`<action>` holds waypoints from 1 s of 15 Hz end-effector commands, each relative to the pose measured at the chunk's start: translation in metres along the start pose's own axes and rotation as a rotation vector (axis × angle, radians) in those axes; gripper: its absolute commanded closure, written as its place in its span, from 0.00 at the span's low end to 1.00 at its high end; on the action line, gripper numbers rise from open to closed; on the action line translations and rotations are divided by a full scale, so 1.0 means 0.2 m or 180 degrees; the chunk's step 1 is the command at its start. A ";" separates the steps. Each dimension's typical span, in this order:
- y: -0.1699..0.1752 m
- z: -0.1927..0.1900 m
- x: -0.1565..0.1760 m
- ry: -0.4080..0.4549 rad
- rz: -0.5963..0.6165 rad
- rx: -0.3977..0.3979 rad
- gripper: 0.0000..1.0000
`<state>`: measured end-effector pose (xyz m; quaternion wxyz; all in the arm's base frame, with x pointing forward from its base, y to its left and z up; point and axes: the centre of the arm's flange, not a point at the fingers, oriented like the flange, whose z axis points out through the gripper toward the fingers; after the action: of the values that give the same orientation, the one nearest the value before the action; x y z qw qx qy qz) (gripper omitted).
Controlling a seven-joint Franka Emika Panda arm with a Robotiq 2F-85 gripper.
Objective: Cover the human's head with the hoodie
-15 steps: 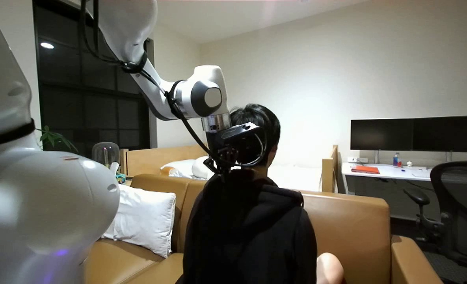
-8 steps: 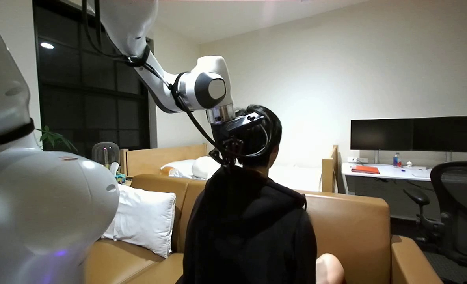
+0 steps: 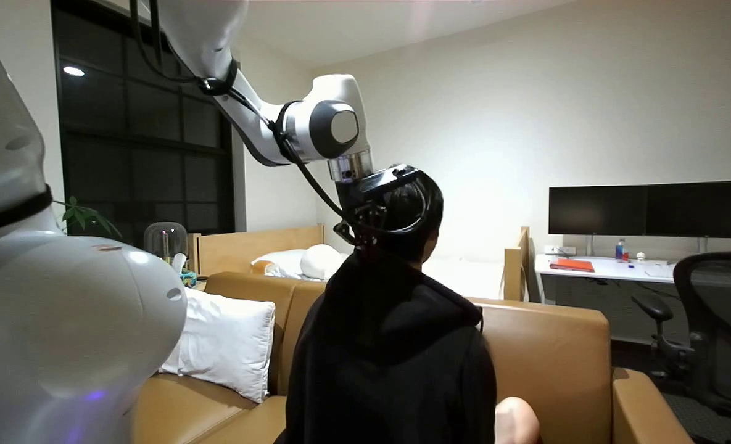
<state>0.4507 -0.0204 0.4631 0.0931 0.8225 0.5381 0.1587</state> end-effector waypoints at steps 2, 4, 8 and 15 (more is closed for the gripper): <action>0.03 -0.15 -0.03 0.0066 0.0008 -0.0058 0.98; 0.04 -0.21 -0.04 0.0097 0.0005 -0.0081 0.98; 0.04 -0.31 -0.05 0.0147 0.0019 -0.0139 0.98; 0.10 -0.44 -0.10 0.0202 0.0075 -0.0263 0.98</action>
<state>0.4345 -0.0358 0.5256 0.1039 0.8235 0.5227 0.1947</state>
